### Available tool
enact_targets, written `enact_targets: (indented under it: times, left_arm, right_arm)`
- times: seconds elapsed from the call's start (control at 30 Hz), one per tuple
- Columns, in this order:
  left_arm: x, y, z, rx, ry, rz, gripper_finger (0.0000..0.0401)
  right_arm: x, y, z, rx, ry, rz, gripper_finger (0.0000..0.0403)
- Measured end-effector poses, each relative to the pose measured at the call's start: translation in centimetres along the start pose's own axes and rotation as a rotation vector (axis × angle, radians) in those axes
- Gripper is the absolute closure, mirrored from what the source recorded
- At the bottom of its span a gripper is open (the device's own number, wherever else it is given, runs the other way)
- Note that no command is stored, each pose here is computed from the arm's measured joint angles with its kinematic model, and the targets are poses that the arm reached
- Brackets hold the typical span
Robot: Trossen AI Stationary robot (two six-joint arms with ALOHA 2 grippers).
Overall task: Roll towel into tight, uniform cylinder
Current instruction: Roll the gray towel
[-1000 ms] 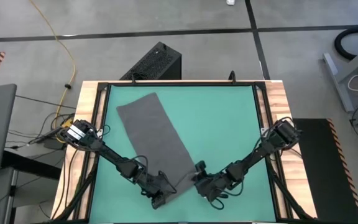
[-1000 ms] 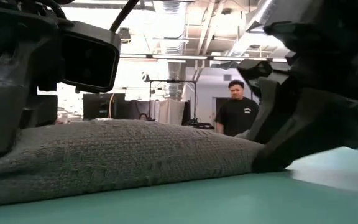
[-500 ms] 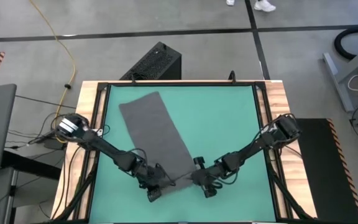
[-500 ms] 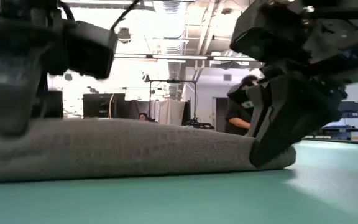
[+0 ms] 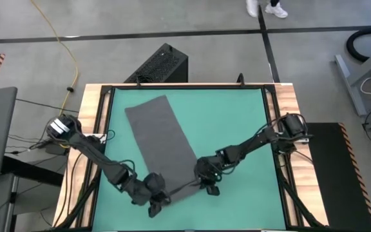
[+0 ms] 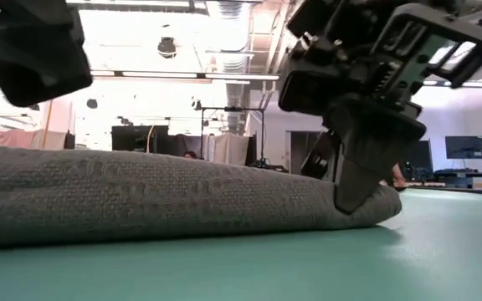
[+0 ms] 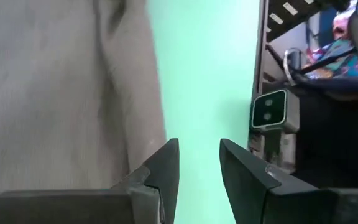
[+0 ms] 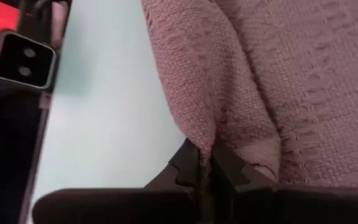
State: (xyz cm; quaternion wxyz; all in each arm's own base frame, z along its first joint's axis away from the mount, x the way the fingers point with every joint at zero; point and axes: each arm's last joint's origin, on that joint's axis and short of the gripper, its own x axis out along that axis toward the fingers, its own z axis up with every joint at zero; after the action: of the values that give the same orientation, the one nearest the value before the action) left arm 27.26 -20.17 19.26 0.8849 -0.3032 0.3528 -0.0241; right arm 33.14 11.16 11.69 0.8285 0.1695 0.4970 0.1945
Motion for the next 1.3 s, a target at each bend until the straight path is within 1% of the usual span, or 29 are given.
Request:
enact_targets:
  times: [0.07,0.13,0.3,0.37,0.43,0.53,0.6,0.67,0.83,0.97,1.1,1.17,1.3]
  left_arm:
    - [0.7,-0.8,-0.3,0.083,-0.022,0.031,0.0298]
    - [1.5,-1.4,-0.3,0.148,-0.021,0.087,0.0298]
    - [3.4,-2.2,-0.3,0.259,0.087,0.284,0.0298]
    - [4.0,-2.9,-0.1,0.298,0.109,0.341,0.0298]
    - [4.6,-3.9,0.4,0.324,0.116,0.344,0.0298]
    - [5.9,-4.7,0.4,0.352,0.141,0.361,0.0298]
    - [6.8,-5.1,0.4,0.354,0.150,0.373,0.0298]
    - [7.4,-5.2,0.5,0.329,0.161,0.402,0.0298]
    - [8.5,-4.0,0.1,0.236,0.223,0.496,0.0298]
    - [8.5,-3.7,0.4,0.201,0.224,0.501,0.0295]
    - [8.6,-3.7,0.3,0.196,0.245,0.490,0.0279]
    - [8.9,-3.5,0.1,0.206,0.267,0.484,0.0266]
    - [9.7,-2.8,-0.6,0.206,0.308,0.507,0.0237]
  right_arm:
    - [-0.2,-0.6,0.3,0.034,0.002,0.035,0.0368]
    - [-0.5,-1.0,0.5,0.060,0.008,0.077,0.0368]
    - [-0.9,-2.1,0.8,0.106,0.015,0.128,0.0368]
    - [-1.0,-2.3,0.9,0.109,0.011,0.132,0.0368]
    - [-1.1,-2.5,1.0,0.112,0.008,0.133,0.0367]
    - [-1.2,-2.6,1.0,0.115,0.004,0.134,0.0367]
    - [-1.2,-2.7,1.1,0.114,0.000,0.135,0.0367]
    - [-1.2,-2.7,1.1,0.115,-0.001,0.134,0.0367]
    - [-1.2,-2.6,1.1,0.112,-0.004,0.134,0.0367]
    - [-1.2,-2.6,1.1,0.109,-0.005,0.132,0.0367]
    - [-1.2,-2.5,1.2,0.108,-0.006,0.134,0.0367]
    - [-1.2,-2.5,1.2,0.106,-0.006,0.134,0.0367]
    - [-1.2,-2.5,1.2,0.103,-0.008,0.135,0.0367]
